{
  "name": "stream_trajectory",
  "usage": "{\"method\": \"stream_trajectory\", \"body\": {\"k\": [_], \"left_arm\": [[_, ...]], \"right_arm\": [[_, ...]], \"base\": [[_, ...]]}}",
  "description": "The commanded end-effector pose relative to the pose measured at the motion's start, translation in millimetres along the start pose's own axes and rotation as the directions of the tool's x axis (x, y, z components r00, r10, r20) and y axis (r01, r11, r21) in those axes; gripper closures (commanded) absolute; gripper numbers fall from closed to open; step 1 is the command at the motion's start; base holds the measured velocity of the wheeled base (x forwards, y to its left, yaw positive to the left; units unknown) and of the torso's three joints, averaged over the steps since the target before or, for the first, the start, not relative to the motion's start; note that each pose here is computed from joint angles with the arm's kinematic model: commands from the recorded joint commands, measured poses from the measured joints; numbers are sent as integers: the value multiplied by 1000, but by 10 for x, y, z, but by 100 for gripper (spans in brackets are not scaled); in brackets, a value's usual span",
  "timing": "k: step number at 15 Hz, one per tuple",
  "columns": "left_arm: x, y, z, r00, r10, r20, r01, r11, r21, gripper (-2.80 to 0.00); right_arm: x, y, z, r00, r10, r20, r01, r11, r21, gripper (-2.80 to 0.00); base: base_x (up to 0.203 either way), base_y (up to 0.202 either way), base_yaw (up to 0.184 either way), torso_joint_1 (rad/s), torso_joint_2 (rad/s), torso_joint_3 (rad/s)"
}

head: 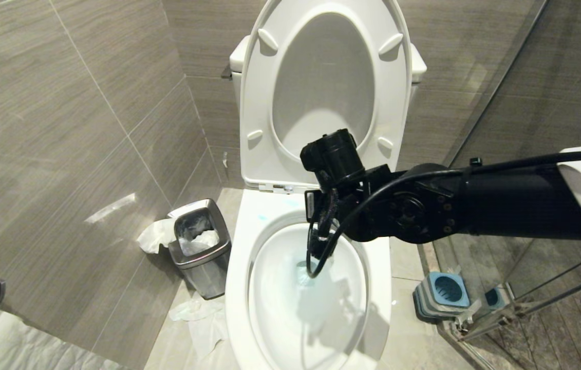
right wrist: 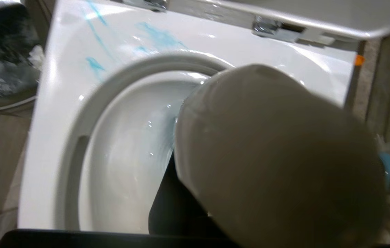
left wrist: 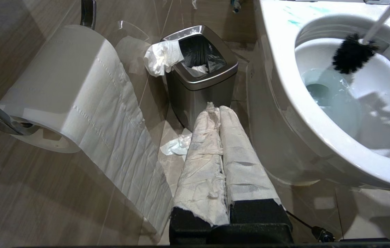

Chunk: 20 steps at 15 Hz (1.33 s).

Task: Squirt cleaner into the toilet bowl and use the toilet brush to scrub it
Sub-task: Scrub the toilet bowl

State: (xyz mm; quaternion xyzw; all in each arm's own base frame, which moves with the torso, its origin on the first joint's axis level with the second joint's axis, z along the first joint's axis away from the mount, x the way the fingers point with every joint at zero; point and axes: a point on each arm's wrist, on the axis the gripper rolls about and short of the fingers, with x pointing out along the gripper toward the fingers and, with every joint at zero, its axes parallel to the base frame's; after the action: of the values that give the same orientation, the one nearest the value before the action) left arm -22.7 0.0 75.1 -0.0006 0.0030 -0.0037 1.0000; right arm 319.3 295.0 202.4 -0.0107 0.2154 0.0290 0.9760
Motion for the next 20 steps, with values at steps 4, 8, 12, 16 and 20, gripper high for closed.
{"method": "stream_trajectory", "body": {"k": [4,8,12,16,20], "left_arm": [[2,0,-4,1000,0,-3,0,1000,0,0],[1,0,-5,1000,0,-2,0,1000,0,0],[1,0,-5,1000,0,-2,0,1000,0,0],[2,0,-4,1000,0,-3,0,1000,0,0],[2,0,-4,1000,0,-3,0,1000,0,0]], "right_arm": [[101,399,29,996,70,50,-70,998,-2,0],[-27,447,56,995,87,46,-86,996,-25,0],[-228,317,117,998,66,-6,-66,996,-66,0],[-161,328,-6,998,51,-41,-55,995,-88,0],[159,442,-309,995,19,-95,-30,992,-122,0]], "base": [[0,0,0,0,0,0],[0,0,0,0,0,0],[0,0,0,0,0,0],[0,0,0,0,0,0],[0,0,0,0,0,0]]}}
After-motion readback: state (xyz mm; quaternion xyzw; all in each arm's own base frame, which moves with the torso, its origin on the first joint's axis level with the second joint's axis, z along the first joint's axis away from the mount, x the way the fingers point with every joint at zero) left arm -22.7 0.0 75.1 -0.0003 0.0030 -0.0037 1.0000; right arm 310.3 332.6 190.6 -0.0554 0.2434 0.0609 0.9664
